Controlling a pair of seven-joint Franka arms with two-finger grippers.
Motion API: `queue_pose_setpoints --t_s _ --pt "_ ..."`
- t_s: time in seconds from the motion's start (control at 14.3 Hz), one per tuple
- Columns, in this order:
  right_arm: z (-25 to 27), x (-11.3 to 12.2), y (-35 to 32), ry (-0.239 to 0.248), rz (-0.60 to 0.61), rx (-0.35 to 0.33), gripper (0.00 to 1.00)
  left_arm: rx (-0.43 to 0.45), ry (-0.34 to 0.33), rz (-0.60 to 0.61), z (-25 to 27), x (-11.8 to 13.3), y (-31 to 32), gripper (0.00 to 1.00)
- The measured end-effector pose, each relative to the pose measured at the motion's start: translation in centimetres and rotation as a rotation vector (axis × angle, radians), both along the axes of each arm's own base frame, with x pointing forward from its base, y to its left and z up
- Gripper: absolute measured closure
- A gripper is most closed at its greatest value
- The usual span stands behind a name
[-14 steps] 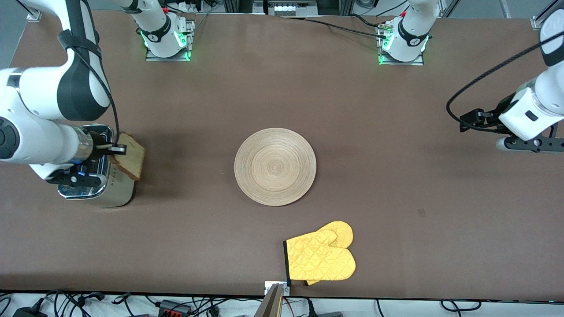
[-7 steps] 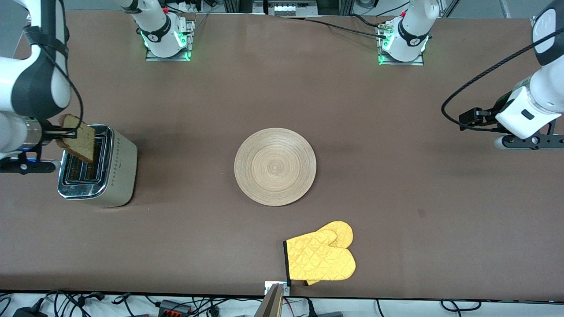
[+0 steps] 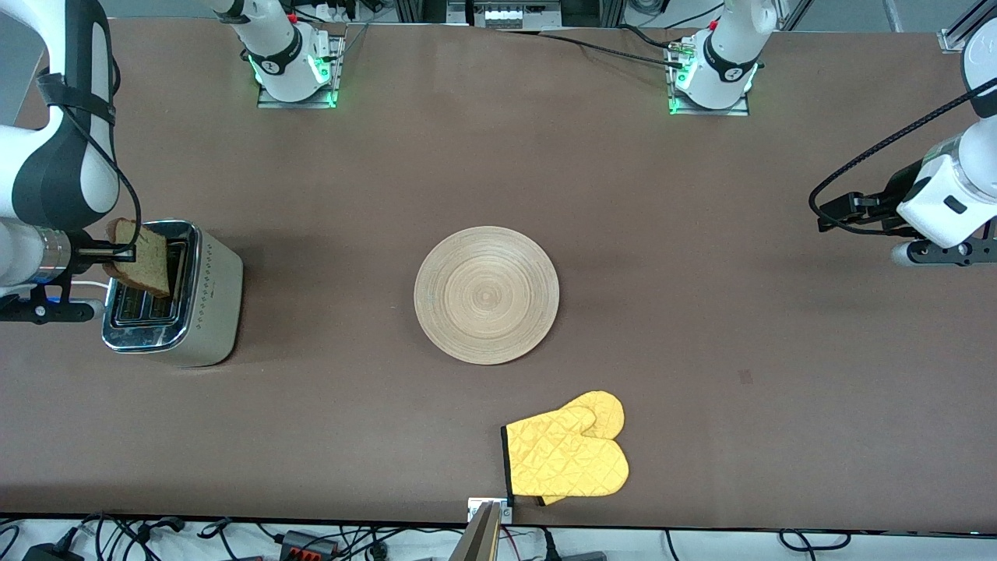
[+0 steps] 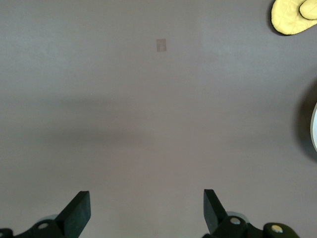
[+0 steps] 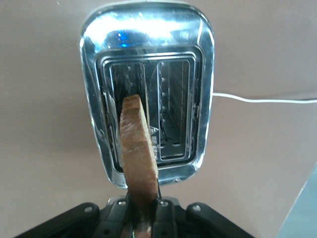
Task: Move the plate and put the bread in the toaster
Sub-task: 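Lower the bread into the toaster slot with the right gripper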
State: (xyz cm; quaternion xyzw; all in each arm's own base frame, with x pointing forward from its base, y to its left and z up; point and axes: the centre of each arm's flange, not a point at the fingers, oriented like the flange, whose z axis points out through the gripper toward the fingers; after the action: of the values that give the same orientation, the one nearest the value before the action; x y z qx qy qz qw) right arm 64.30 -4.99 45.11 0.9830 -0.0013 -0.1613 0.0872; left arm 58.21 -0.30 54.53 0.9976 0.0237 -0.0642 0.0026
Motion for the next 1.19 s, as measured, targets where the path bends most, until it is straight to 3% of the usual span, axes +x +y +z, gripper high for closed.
queue_pose_setpoints --t_s 0.28,1.19 --pt "0.0 0.1 -0.2 -0.012 -0.017 0.034 0.89 -0.001 -0.033 0.001 0.3 0.4 0.0 0.0" --pt "0.1 0.6 -1.7 -0.064 -0.051 0.073 0.89 -0.022 -0.035 -0.001 0.3 0.4 -0.4 0.0"
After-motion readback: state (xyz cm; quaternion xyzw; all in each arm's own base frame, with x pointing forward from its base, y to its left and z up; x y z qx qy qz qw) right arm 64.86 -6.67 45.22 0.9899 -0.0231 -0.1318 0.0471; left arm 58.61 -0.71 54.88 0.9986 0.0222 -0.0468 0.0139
